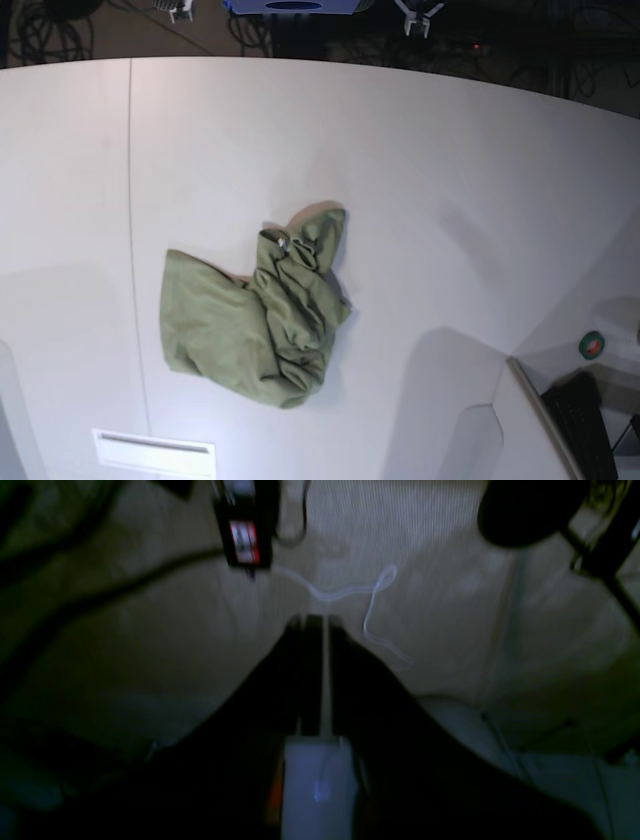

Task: Layout the t-shirt on the table in an organized manner, then fold the t-shirt properly

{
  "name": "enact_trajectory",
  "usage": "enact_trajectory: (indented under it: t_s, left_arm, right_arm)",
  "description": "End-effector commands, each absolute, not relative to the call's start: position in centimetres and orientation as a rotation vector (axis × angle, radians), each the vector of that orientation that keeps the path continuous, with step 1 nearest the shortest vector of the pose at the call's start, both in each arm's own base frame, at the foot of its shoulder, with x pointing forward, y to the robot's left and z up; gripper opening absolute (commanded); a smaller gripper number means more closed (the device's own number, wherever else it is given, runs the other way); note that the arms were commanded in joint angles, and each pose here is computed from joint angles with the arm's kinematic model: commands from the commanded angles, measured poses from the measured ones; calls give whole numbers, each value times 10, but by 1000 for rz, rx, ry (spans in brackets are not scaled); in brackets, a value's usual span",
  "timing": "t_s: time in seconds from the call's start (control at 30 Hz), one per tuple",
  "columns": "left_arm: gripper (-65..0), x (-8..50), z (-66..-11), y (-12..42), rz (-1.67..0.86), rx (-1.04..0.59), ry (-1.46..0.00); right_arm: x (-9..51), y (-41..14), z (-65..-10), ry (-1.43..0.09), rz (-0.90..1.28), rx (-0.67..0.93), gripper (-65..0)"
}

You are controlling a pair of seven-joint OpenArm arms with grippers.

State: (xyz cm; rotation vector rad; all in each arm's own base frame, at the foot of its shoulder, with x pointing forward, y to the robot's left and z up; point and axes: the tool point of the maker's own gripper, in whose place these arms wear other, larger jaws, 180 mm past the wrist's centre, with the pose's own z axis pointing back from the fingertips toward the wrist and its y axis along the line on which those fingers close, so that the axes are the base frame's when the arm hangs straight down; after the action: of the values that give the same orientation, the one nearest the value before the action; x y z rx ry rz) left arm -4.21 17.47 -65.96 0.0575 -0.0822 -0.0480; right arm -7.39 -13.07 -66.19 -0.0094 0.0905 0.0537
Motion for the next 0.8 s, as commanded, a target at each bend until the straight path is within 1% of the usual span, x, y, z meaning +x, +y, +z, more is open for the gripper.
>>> enact_trajectory:
  t_s: [0.0, 0.1, 0.13, 0.17, 0.2, 0.23, 0.27, 0.3, 0.33, 0.37, 0.4, 0.43, 0.47, 0.53, 0.67, 0.7, 0.73, 0.77]
  left_arm:
    - [-643, -40, -659, 177, -48, 65, -91]
    - [-642, -40, -659, 178, -37, 67, -91]
    - [-642, -41, -659, 178, -37, 67, -90]
    - [-632, -41, -659, 178, -37, 67, -90]
    - [-602, -41, -659, 178, -37, 67, -91]
    - [-564, -41, -659, 178, -37, 67, -91]
    - [-525, -41, -659, 178, -39, 67, -91]
    - [-482, -40, -659, 177, -42, 66, -94]
    - [-441, -40, -659, 176, -45, 64, -96]
    - [-405, -40, -659, 176, -45, 64, -97]
    - [-365, -39, -659, 176, -45, 64, -99]
    - [-327, -38, -659, 176, -45, 64, -102]
    - [-295, -38, -659, 176, -46, 63, -102]
    - [-258, -38, -659, 176, -46, 63, -102]
    - [-257, -38, -659, 176, -45, 64, -103]
    - [-275, -38, -659, 176, -45, 64, -103]
    - [-327, -38, -659, 176, -49, 63, -101]
    - [-425, -39, -659, 176, -48, 63, -98]
  right_arm:
    - [-67, -139, -662, 72, 51, -22, -492]
    - [-71, -140, -662, 78, 52, -23, -173]
    - [-74, -141, -662, 83, 54, -24, -105]
    - [-79, -140, -661, 84, 56, -22, -83]
    - [-76, -140, -661, 73, 56, -22, -87]
    - [-73, -140, -661, 60, 57, -22, -113]
    - [-71, -140, -661, 50, 57, -22, -153]
    - [-69, -140, -661, 40, 57, -22, -216]
    - [-65, -140, -661, 29, 57, -22, -302]
    - [-64, -140, -661, 26, 58, -22, -413]
    - [-64, -140, -661, 26, 51, -23, -549]
    - [-64, -140, -661, 26, 48, -23, -650]
    - [-64, -140, -661, 26, 48, -23, -650]
    - [-65, -140, -661, 27, 48, -25, -650]
    - [-67, -140, -661, 29, 49, -25, -650]
    - [-67, -140, -661, 29, 49, -25, -650]
    - [-67, -140, -661, 29, 49, -25, -650]
    - [-66, -140, -661, 27, 49, -24, -650]
